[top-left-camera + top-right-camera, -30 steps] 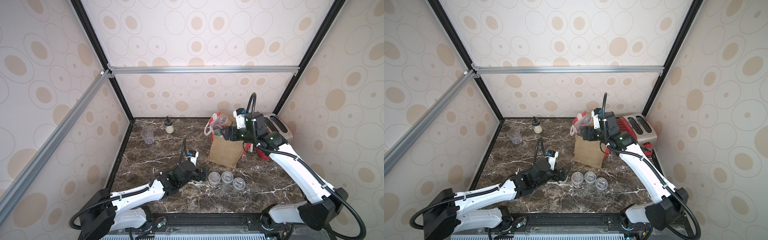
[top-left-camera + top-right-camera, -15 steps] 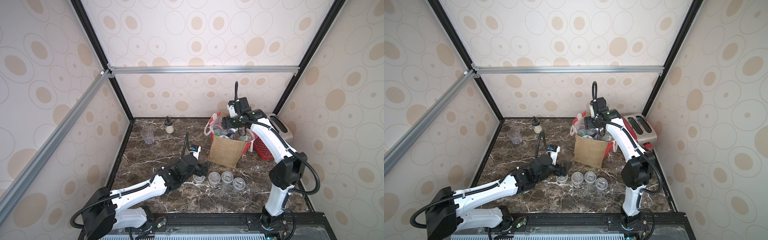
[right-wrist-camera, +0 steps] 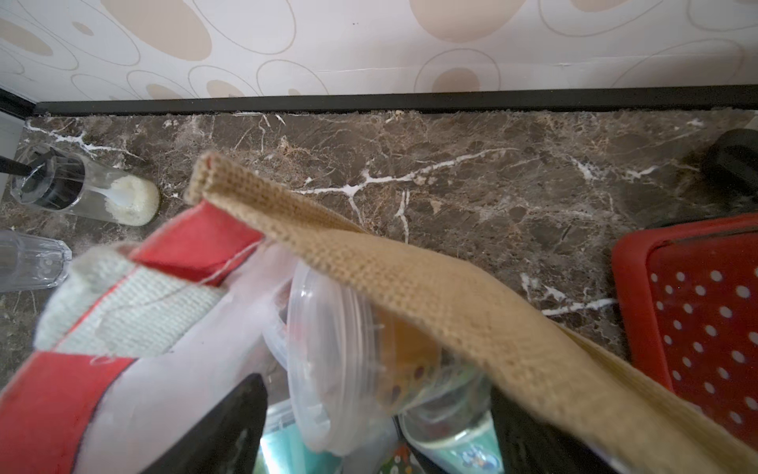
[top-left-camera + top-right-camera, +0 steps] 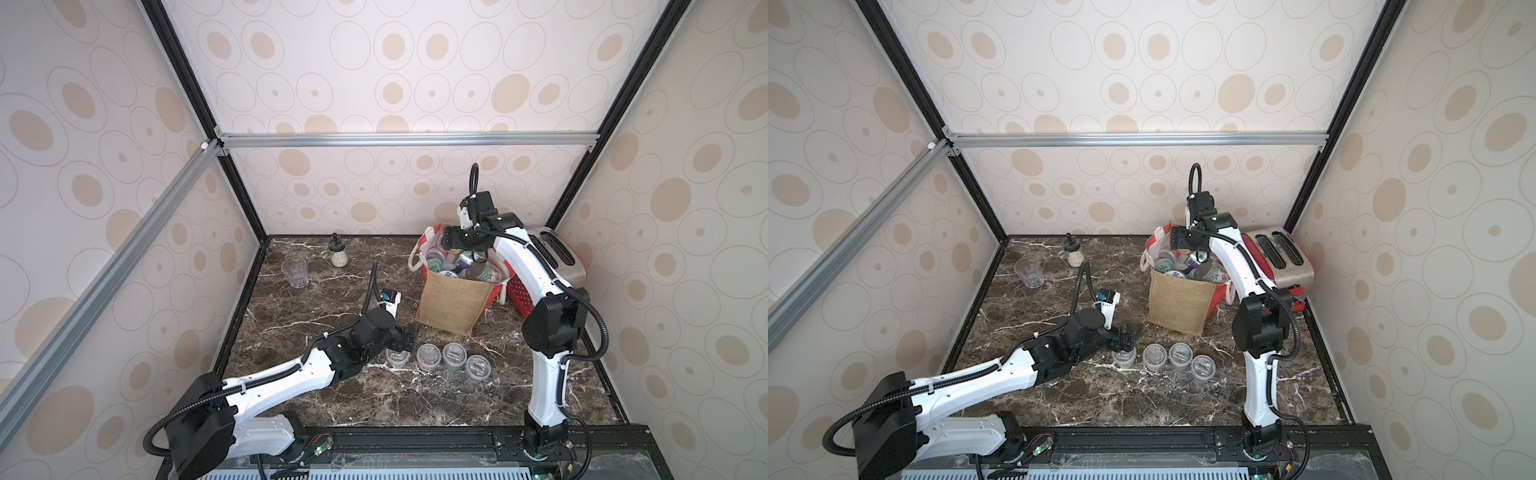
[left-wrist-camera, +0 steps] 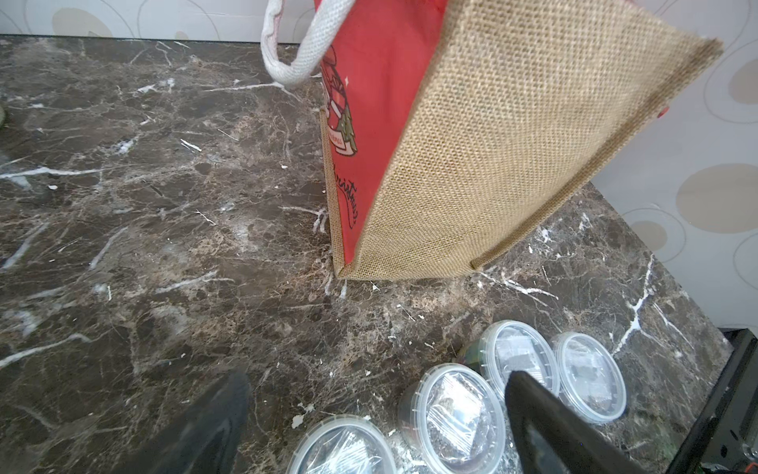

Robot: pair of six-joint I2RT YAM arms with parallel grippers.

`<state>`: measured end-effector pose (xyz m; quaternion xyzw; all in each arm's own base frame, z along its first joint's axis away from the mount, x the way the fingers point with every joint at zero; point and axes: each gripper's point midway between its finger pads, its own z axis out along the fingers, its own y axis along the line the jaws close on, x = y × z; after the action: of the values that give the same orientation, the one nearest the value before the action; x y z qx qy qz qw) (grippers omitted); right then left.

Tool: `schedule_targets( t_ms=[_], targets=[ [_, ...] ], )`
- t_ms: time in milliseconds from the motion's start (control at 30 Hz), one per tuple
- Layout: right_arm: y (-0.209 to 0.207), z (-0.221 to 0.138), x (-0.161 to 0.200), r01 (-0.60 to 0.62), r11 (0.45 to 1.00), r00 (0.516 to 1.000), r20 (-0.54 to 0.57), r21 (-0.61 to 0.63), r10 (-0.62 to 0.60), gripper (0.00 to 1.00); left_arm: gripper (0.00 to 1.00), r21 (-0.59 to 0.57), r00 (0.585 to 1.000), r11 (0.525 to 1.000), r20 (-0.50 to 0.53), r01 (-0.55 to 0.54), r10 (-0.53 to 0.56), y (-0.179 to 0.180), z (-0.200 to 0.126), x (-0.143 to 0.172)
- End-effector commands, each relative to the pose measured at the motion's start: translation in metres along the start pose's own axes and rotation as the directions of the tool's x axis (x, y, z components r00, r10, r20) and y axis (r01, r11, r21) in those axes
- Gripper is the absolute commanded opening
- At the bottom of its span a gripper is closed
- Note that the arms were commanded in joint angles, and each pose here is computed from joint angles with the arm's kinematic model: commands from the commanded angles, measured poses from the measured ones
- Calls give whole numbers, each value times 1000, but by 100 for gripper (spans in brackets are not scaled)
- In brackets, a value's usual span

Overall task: Take out the seed jars from the canvas bag
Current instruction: Pick up the seed jar from the canvas bag.

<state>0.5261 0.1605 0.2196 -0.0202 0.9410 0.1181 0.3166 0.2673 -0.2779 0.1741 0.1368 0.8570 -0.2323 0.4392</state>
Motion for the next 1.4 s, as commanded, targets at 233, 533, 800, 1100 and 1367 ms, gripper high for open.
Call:
schedule_targets(
  t_ms=[233,533,800,1100,1367],
  targets=[
    [-3,32,-1,-58,996,998,-24,-68,57,97,98,-4,1000,1000,7,-16,16,1,4,-12],
    [15,42,16,-164,970,985,-85,-182,151,94,98,-5,1000,1000,-2,-21,21,2,8,-14],
    [16,40,22,-186,962,981,-86,-199,172,85,98,-9,1000,1000,2,-15,15,4,6,-14],
    [24,4,4,-169,956,985,3,-238,175,67,98,-25,999,1000,47,10,-8,10,-6,-24],
    [36,-48,-6,-147,941,981,80,-304,179,65,98,-52,990,998,135,46,-39,19,-28,-38]
  ],
)
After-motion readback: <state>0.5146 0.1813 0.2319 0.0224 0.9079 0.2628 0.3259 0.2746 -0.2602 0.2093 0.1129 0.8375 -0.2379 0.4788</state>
